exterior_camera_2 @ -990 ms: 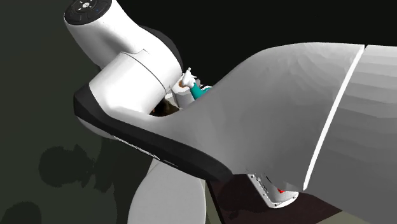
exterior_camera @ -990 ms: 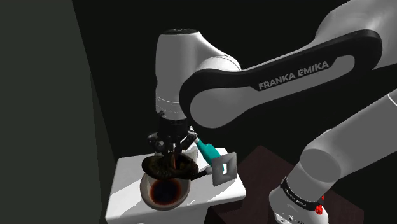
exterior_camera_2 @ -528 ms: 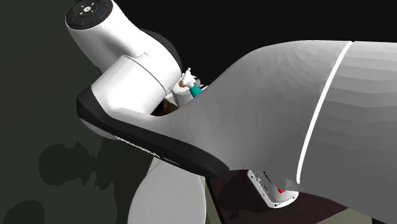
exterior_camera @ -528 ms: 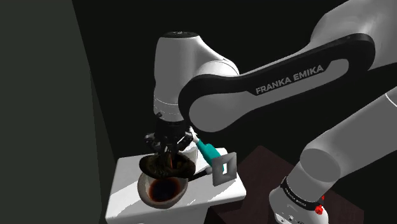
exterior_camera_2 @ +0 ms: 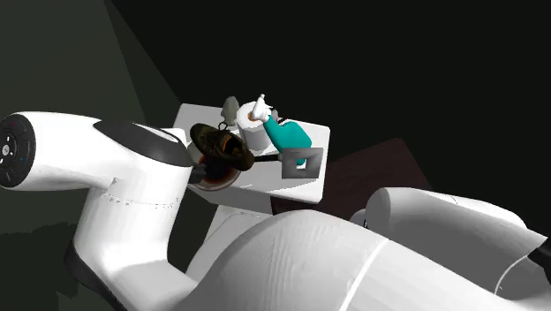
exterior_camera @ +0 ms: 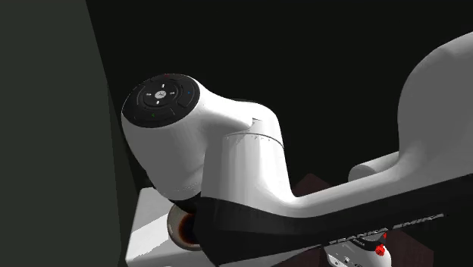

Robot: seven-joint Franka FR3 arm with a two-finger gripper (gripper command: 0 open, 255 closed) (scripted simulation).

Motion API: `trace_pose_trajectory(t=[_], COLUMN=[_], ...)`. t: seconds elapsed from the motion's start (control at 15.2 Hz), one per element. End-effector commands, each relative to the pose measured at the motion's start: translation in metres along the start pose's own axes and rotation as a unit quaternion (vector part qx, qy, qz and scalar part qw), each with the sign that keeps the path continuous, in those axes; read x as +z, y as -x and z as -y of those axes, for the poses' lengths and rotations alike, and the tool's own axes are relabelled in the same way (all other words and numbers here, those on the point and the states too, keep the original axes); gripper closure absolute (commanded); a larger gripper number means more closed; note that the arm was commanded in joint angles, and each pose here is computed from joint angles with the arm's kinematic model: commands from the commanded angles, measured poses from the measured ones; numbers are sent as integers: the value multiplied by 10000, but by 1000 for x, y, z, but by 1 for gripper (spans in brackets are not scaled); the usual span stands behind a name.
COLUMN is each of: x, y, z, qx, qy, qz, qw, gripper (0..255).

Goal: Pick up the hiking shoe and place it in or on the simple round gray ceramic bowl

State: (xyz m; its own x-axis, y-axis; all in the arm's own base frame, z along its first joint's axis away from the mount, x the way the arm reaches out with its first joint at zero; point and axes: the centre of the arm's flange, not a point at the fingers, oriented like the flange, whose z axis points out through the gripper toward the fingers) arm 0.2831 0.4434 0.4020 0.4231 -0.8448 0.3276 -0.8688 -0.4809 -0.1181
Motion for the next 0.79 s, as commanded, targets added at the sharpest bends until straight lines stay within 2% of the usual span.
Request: trace_pose_trajectory(t=[0.0,0.33,0.73], x=[11,40,40], y=[8,7,7], z=[0,0,0], qx=[314,314,314], qy=[18,18,18], qz=[-153,-153,-153], qw=[9994,9994,9994], gripper=[0,0,0])
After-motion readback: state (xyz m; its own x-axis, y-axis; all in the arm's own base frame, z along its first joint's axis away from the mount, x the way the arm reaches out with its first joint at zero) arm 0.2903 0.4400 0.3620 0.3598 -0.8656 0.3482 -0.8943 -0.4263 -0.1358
